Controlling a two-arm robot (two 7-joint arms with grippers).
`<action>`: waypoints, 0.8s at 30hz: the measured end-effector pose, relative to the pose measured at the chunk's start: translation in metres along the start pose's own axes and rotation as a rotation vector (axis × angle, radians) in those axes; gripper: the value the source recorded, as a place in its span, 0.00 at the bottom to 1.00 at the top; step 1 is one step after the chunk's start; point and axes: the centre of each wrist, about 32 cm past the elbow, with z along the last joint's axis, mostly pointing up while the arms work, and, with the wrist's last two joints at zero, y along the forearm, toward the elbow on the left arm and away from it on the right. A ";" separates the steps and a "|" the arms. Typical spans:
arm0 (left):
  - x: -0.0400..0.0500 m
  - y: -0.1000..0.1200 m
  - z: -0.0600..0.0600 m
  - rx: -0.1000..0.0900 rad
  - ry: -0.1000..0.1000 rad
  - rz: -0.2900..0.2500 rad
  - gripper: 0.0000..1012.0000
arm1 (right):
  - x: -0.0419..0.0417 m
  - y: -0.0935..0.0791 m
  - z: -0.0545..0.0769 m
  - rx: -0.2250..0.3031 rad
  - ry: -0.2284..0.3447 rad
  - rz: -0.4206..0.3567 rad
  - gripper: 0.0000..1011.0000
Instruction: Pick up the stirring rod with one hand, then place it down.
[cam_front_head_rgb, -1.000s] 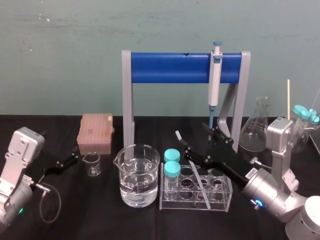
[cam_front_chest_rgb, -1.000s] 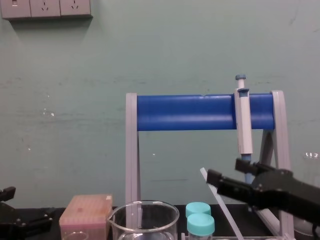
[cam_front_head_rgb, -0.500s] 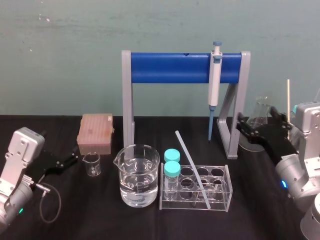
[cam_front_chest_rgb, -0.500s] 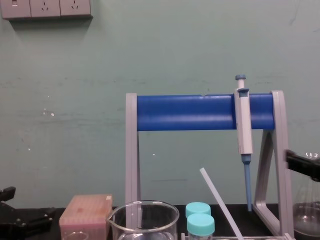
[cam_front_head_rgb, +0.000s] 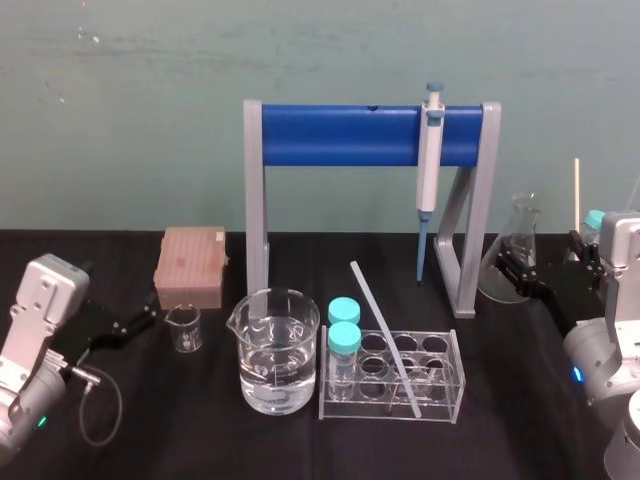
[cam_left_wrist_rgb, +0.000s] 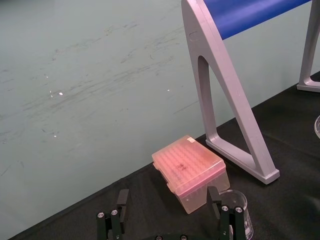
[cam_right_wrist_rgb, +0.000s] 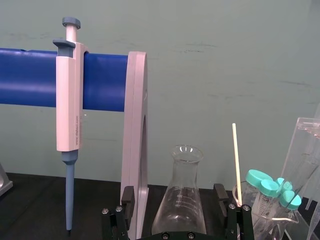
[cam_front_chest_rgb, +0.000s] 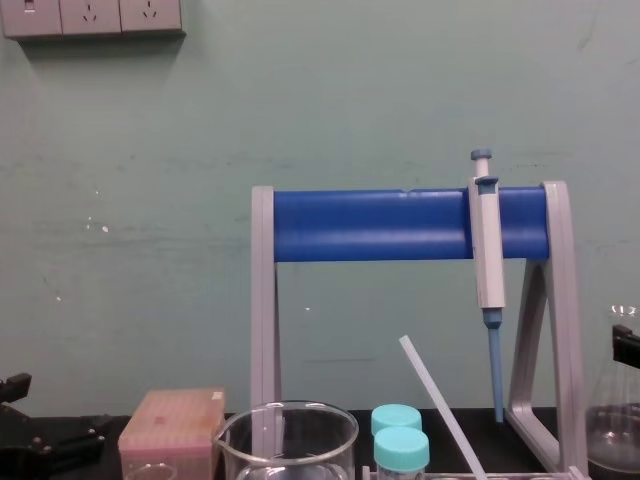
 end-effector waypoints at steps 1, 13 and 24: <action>0.0000 0.000 0.000 0.000 0.000 0.000 0.99 | 0.0000 0.000 0.000 0.000 0.000 0.000 0.99; 0.0000 0.000 0.000 0.000 0.000 0.000 0.99 | 0.0001 0.000 0.001 0.007 -0.001 0.004 0.99; 0.0000 0.000 0.000 0.000 0.000 0.000 0.99 | 0.0001 0.001 0.001 0.010 -0.002 0.007 0.99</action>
